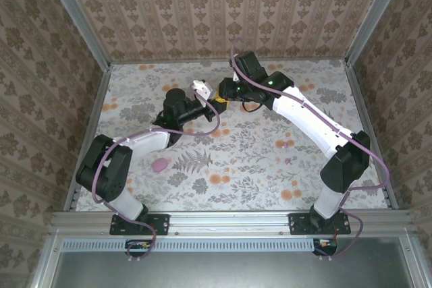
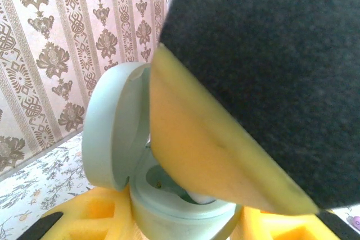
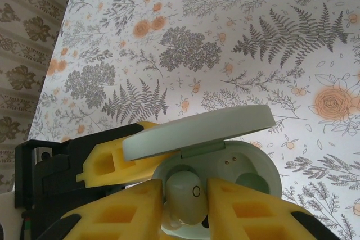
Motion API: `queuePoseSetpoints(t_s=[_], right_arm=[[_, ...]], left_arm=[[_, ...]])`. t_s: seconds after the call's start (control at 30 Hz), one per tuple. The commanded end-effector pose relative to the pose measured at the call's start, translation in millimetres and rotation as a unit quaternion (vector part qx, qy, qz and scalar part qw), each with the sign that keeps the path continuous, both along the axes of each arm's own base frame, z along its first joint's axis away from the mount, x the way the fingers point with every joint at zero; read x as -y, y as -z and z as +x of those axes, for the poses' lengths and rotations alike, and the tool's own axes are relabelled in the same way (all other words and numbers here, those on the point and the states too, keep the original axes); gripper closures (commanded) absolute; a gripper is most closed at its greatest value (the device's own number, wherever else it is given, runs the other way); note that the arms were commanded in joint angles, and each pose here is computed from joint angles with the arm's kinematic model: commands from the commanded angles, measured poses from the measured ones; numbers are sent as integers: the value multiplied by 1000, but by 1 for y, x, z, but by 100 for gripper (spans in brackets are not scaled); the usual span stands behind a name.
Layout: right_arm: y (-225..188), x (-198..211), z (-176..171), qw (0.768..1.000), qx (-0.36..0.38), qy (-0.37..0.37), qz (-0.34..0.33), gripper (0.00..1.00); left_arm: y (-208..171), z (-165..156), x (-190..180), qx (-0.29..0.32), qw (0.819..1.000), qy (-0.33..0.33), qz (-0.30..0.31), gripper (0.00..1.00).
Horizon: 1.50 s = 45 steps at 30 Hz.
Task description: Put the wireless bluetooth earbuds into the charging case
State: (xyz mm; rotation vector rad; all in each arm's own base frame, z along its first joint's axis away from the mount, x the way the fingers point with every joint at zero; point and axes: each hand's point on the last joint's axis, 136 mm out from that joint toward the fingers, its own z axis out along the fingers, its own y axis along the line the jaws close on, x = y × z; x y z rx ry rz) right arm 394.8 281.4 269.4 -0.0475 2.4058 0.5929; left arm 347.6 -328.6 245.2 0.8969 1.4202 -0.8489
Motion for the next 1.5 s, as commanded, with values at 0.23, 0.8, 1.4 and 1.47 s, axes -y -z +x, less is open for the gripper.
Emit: queuePoseSetpoints(t_s=[0.23, 0.8, 1.4, 1.47], right_arm=[[-9, -5, -10, 1000, -4, -14, 13, 68], [-18, -3, -15, 999, -3, -17, 40, 68], [-28, 4, -19, 999, 4, -12, 50, 64], [-31, 7, -20, 999, 8, -9, 53, 63]], left_arm=[[-24, 3, 5, 22, 999, -1, -28, 75], [-26, 3, 5, 22, 999, 0, -29, 75], [-32, 5, 4, 31, 999, -3, -37, 75], [-32, 5, 4, 31, 999, -3, -37, 75]])
